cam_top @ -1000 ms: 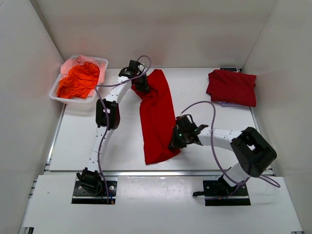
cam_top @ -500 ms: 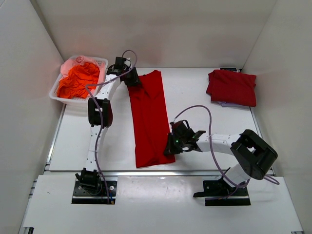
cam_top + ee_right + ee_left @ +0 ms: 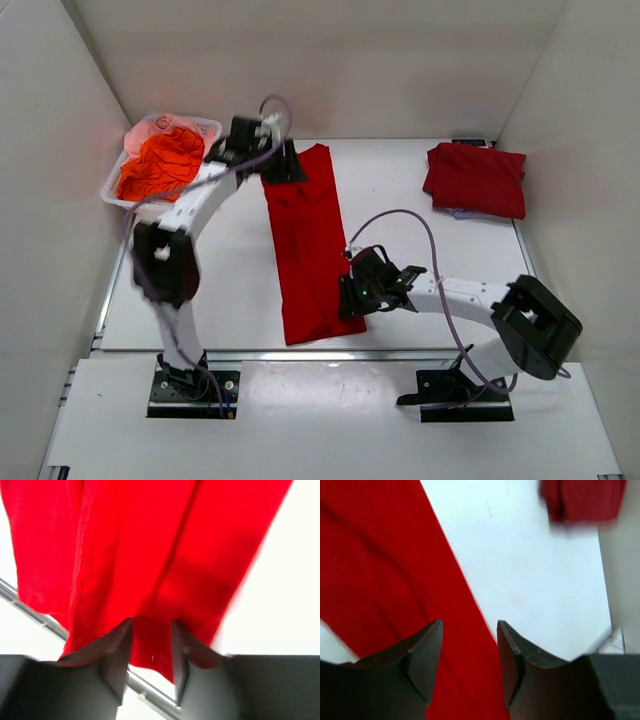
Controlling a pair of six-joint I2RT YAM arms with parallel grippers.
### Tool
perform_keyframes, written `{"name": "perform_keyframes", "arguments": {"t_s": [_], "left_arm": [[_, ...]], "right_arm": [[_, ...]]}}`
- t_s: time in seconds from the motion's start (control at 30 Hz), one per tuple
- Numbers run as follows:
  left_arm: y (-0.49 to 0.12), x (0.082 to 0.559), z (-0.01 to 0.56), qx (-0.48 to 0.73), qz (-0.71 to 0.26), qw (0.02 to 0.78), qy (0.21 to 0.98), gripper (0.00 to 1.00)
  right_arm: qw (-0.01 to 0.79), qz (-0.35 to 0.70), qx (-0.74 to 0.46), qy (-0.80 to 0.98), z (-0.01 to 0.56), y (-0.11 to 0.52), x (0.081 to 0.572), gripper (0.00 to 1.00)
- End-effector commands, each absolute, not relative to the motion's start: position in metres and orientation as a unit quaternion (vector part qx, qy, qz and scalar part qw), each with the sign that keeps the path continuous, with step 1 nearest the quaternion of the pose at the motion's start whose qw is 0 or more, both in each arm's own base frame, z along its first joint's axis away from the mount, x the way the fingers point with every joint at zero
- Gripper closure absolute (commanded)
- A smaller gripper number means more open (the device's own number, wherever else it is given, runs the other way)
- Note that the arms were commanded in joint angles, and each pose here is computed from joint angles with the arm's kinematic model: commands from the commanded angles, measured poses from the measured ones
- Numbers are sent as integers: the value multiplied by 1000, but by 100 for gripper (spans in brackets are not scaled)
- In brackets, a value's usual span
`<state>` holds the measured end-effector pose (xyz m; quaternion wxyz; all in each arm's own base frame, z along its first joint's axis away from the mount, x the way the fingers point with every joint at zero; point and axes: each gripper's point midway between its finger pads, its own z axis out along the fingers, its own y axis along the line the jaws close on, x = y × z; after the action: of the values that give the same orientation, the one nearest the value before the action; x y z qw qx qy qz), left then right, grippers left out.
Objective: Fold and stack the t-shirts
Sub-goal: Rotate the tshirt 75 degrees, then grab the bottom of the folded rectangular tshirt with both arms
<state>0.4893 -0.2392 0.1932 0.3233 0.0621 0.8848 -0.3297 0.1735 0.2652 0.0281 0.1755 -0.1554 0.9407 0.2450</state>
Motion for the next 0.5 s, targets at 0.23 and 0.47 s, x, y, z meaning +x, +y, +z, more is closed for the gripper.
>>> {"name": "perform_keyframes", "arguments": {"t_s": [0.23,0.47], "left_arm": [[-205,233,100,90,-301,213,925,40],[-197,161,49,61,-300,159,939,35]], "right_arm": [[235,286,-115,922,66,229,187,49],[185,295,-71,935,48,206,166,46]]}}
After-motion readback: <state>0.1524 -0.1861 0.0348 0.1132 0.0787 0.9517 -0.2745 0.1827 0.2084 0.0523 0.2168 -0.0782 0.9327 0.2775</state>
